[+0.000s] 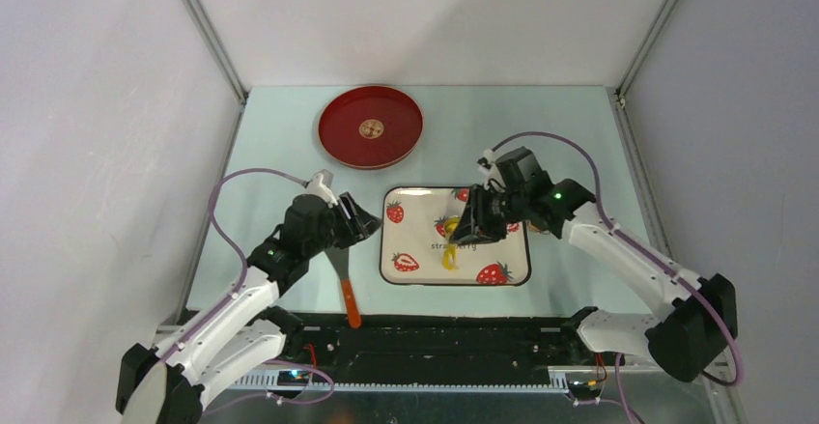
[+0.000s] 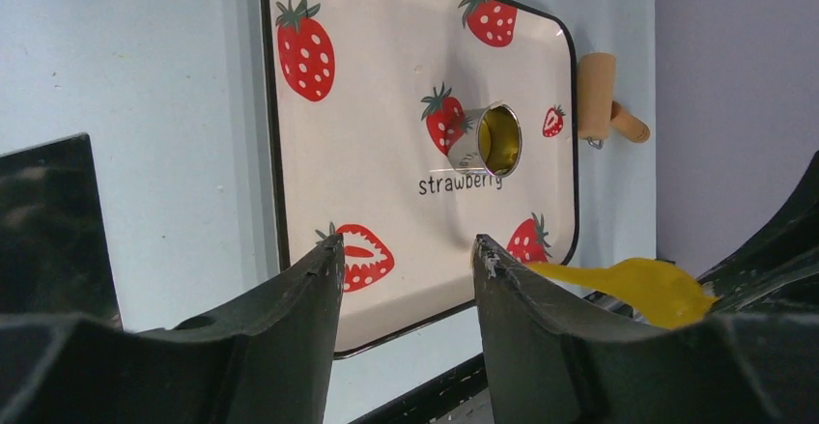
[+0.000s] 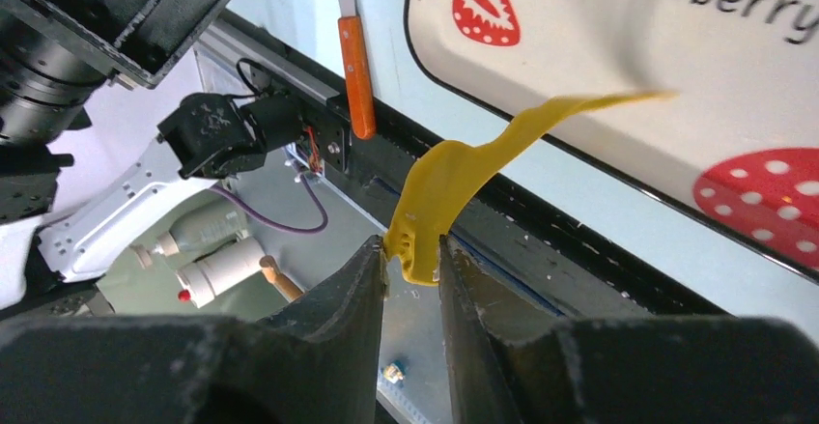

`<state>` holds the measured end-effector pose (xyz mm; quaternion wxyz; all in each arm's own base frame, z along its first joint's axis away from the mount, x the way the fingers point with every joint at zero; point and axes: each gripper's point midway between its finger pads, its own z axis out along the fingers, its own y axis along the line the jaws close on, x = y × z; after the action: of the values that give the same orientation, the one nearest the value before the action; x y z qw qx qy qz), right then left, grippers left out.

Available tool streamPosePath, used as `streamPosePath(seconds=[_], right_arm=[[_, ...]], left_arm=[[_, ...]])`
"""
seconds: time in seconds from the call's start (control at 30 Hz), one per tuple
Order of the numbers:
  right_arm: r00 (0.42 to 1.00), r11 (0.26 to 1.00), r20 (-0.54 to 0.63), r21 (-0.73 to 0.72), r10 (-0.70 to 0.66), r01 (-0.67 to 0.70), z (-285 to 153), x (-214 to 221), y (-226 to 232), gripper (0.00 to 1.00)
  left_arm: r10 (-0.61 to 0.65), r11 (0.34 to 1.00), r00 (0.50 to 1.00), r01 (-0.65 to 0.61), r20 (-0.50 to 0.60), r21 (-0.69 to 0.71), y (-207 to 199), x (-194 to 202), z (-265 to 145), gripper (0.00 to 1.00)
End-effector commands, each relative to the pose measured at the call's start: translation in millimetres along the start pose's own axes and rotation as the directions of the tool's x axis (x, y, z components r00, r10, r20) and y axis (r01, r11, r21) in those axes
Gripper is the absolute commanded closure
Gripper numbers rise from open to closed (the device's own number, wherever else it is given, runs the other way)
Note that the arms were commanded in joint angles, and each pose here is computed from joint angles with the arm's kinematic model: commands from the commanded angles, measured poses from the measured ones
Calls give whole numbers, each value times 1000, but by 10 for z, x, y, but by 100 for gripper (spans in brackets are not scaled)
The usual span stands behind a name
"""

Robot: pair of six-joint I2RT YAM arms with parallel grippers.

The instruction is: Roll out the dumpling wrappers from the dough

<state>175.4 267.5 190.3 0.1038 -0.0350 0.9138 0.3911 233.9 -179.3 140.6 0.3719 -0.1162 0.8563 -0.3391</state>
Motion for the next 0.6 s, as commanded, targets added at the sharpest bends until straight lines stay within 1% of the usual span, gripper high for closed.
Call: streamPosePath(seconds=[0.0, 0.1, 0.13, 0.27, 0.4, 0.57], right_arm=[[998, 999, 62, 27, 17, -19, -281, -44, -115, 69], [994, 999, 103, 14, 37, -38, -443, -129, -174, 68], [993, 999, 110, 10, 34, -36, -470, -148, -186, 68], [990, 999, 138, -15, 38, -36, -592, -255, -173, 68], [989, 999, 148, -32, 24, -19, -650, -385, -52, 68], [986, 998, 165, -62, -18, 29, -699, -579, 205, 68]], left_arm=[[22, 1000, 999, -22, 38, 15, -31, -90, -36, 43], [25, 1000, 999, -25, 47, 12, -28, -110, -43, 40], [26, 1000, 998, -27, 49, 12, -25, -112, -47, 38], [34, 999, 997, -34, 63, -1, 6, -136, -61, 34], [41, 999, 997, -40, 72, -16, 53, -149, -76, 33], [52, 998, 994, -49, 97, -41, 102, -198, -129, 32]])
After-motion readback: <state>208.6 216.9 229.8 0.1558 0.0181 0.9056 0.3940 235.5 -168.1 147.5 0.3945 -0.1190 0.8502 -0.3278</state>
